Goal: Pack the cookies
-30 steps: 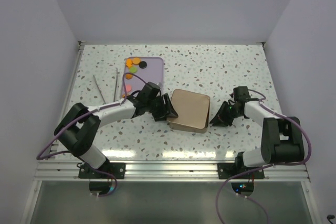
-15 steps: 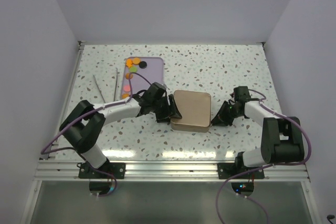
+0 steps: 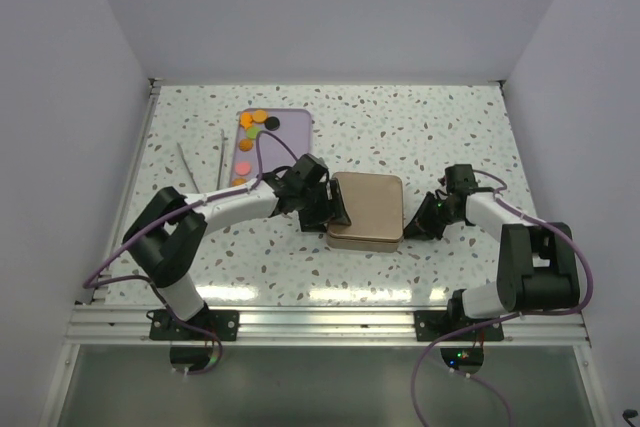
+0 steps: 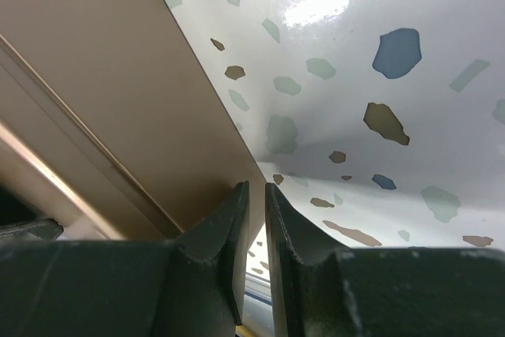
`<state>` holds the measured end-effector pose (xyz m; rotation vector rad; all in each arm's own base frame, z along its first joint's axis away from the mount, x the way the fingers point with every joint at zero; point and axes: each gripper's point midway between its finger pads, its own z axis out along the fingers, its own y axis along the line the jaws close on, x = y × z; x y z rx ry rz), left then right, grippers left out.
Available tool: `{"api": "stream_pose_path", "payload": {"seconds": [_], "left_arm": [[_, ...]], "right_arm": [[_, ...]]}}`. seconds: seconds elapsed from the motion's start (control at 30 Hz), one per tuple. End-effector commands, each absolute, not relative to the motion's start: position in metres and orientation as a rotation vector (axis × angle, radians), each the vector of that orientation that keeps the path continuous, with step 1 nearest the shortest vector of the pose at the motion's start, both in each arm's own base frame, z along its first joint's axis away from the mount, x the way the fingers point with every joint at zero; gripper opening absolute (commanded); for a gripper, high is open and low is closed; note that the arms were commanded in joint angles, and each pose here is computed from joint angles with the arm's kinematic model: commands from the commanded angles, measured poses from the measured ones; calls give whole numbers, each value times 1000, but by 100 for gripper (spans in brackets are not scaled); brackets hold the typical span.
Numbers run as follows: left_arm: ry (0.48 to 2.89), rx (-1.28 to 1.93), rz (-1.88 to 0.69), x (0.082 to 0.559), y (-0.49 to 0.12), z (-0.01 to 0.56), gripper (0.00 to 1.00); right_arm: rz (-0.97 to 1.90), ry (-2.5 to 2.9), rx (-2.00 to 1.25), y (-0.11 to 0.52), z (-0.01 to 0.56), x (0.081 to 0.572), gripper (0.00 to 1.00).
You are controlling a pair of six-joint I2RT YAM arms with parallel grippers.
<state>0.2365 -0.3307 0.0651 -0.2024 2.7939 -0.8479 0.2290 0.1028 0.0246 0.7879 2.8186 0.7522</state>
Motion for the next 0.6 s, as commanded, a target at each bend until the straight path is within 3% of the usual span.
{"api": "stream_pose_path", "payload": {"seconds": [0.0,0.57], "left_arm": [[2779,-154,-827,236,-334,71,73],[2799,13,-666,205,-329,74,70]], "right_arm": [[807,2803,774,108,27,234,18],[819,2794,811,110,25,236,15]]}}
